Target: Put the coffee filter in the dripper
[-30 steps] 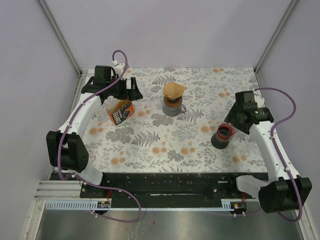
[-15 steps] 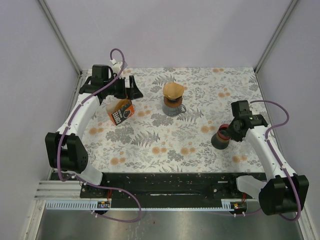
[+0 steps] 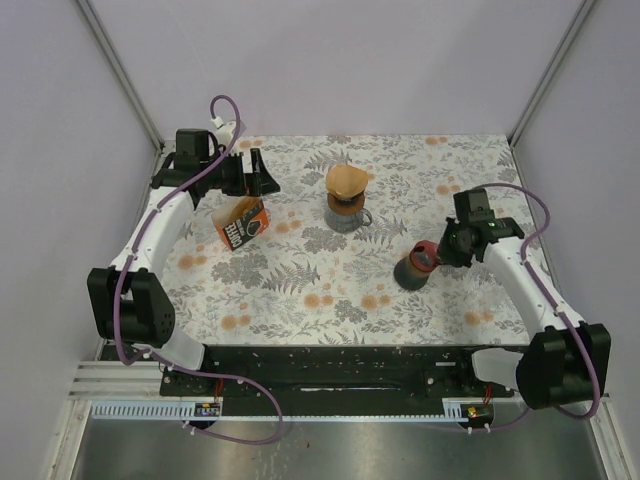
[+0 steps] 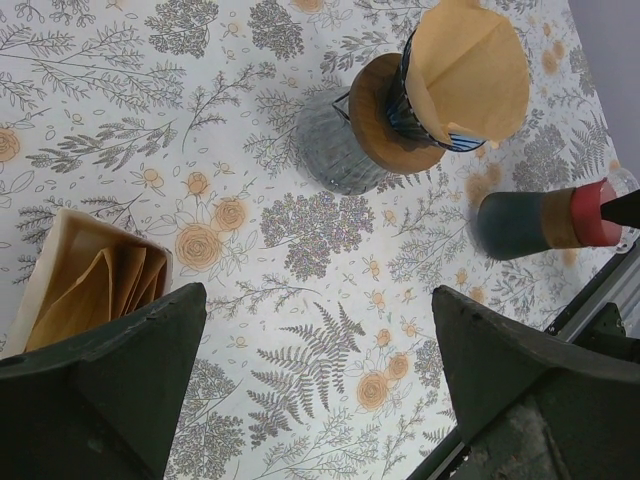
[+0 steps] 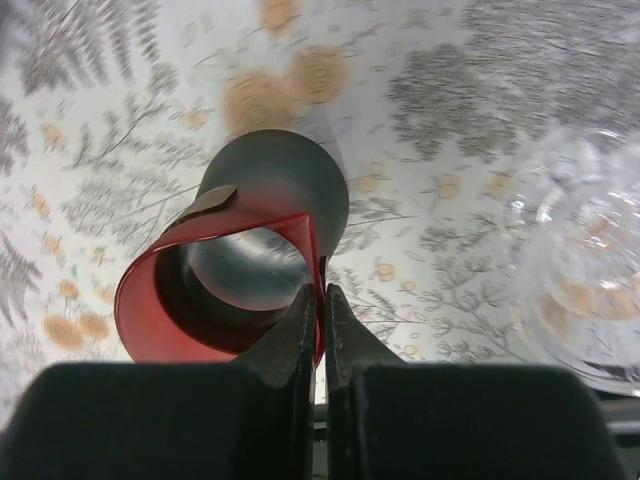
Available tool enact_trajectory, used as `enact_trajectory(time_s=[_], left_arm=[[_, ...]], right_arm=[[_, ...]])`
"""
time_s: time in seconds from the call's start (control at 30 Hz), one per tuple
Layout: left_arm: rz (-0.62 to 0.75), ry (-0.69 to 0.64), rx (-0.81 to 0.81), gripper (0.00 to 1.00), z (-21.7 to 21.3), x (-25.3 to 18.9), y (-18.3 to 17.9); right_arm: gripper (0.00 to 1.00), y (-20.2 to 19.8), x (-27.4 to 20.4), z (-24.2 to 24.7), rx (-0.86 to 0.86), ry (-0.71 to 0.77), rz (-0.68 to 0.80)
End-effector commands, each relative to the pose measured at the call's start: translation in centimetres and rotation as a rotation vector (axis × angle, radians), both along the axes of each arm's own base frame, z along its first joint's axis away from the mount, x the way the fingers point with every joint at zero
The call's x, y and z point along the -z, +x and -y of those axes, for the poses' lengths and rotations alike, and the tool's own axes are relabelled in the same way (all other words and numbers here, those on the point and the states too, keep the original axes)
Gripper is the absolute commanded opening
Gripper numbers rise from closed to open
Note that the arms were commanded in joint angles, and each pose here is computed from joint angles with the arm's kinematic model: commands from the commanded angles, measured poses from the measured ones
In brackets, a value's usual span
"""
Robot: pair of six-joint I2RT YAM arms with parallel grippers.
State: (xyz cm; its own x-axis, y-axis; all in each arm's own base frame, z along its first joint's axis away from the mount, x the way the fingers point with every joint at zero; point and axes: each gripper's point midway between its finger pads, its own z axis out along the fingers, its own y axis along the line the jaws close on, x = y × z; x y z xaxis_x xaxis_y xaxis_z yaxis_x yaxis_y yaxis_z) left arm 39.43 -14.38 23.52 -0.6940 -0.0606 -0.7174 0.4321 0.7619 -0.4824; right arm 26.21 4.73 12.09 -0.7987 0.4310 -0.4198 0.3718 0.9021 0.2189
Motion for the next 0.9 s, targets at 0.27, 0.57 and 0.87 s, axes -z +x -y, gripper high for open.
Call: enact_trajectory(time_s=[0.27,0.57,0.87], left_arm=[[0.101,-0.036,-0.018,0.99,-2.5,-2.8,0.3],[0.101,-0.048,-0.076,0.99,-5.2,-3.0,0.6],[0.067,-0.065,-0.098,0.98,-5.7,-1.9,1.0]], right_arm=[[0.00,-0.2,-3.2,-18.2,-1.116,-0.088,0.098],[0.00,2.0,-2.2,-24.7,-1.572,-0.319,0.132],[0.00,1.7,-2.1,-30.0,-1.902,-0.353,0.326]])
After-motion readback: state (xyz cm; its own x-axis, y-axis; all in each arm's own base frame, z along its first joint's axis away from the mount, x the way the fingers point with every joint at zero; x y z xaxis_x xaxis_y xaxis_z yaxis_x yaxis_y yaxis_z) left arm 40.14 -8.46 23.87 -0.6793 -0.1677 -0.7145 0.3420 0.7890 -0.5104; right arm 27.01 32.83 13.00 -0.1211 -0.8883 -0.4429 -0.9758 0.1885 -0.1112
